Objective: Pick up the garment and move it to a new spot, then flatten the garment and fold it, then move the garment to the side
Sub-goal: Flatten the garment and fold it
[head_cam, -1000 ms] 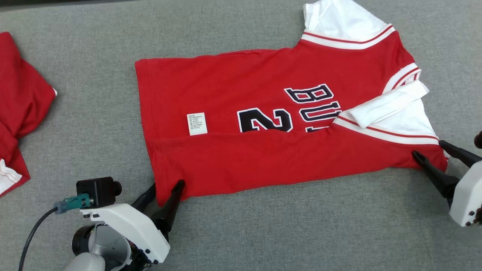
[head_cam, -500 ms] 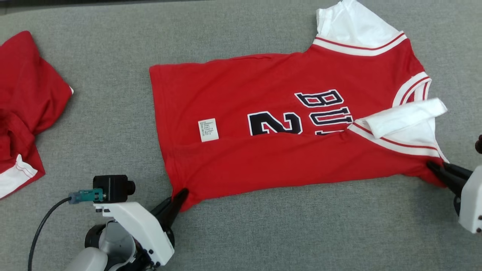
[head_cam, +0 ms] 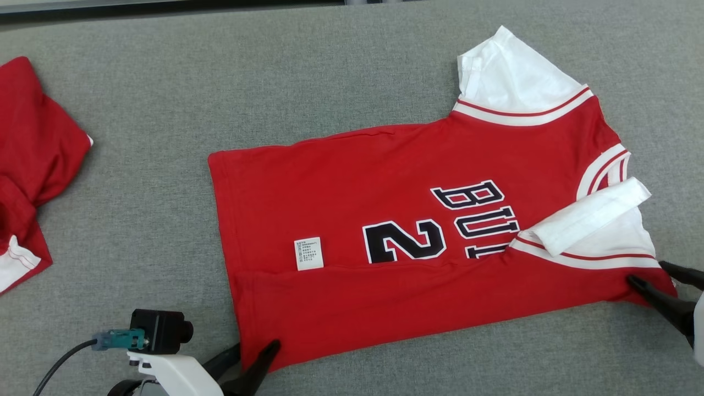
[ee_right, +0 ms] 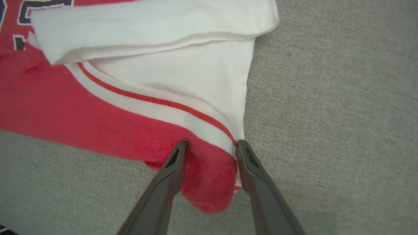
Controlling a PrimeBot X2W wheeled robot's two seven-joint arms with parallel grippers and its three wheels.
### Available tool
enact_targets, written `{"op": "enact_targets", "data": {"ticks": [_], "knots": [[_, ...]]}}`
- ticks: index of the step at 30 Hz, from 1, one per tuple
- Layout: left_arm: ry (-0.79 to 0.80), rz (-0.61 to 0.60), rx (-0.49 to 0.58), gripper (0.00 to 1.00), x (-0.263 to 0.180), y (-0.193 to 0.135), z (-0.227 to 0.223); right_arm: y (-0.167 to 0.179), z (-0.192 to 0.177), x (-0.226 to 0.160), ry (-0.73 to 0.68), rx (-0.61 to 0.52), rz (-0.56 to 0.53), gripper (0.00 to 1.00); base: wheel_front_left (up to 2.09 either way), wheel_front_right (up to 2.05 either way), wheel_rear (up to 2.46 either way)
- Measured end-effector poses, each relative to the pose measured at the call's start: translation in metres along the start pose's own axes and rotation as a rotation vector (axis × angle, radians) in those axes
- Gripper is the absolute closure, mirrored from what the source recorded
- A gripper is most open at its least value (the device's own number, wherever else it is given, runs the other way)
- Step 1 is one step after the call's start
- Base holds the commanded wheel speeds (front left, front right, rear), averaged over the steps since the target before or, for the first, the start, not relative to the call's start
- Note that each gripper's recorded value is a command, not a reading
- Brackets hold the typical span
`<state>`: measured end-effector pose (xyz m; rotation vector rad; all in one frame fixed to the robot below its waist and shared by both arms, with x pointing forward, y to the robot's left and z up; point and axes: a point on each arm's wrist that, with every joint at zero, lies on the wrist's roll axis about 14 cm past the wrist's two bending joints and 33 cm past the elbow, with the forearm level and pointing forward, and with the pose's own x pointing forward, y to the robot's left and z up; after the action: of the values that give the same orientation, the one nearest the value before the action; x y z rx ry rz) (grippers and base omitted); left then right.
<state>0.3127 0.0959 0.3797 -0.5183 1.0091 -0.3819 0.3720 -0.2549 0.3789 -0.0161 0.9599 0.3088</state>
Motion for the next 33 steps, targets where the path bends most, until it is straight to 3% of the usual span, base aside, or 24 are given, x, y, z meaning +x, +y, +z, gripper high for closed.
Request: {"op": "enact_targets", "data": {"ticks": [4,8,11,14,19,26,32,33], "knots": [[-0.063,0.016,0.016,0.00,0.004,0.000,0.013,0.001,0.017,0.002,-0.069,-0.008,0.000,0.00,0.00,0.00,0.00],[-0.165,0.081,0.092,0.00,0.000,0.015,0.056,-0.010,0.076,-0.011,-0.207,-0.079,-0.022,0.00,0.00,0.00,0.00],[-0.250,0.050,0.166,0.00,0.006,0.004,0.102,-0.020,0.120,-0.011,-0.259,-0.158,-0.054,0.00,0.00,0.00,0.00],[-0.299,0.053,0.250,0.00,0.023,0.000,0.140,-0.021,0.158,0.007,-0.274,-0.216,-0.064,0.00,0.00,0.00,0.00],[-0.263,0.036,0.288,0.00,0.065,-0.003,0.164,-0.015,0.211,0.061,-0.296,-0.253,-0.062,0.00,0.00,0.00,0.00],[-0.209,0.074,0.318,0.00,0.092,0.018,0.173,0.015,0.222,0.156,-0.213,-0.228,0.001,0.00,0.00,0.00,0.00],[-0.170,0.080,0.336,0.00,0.094,0.026,0.171,0.037,0.226,0.190,-0.199,-0.235,0.053,0.00,0.00,0.00,0.00],[-0.160,0.071,0.339,0.52,0.094,0.025,0.170,0.044,0.226,0.192,-0.203,-0.226,0.076,0.33,0.00,0.00,0.00]]}}
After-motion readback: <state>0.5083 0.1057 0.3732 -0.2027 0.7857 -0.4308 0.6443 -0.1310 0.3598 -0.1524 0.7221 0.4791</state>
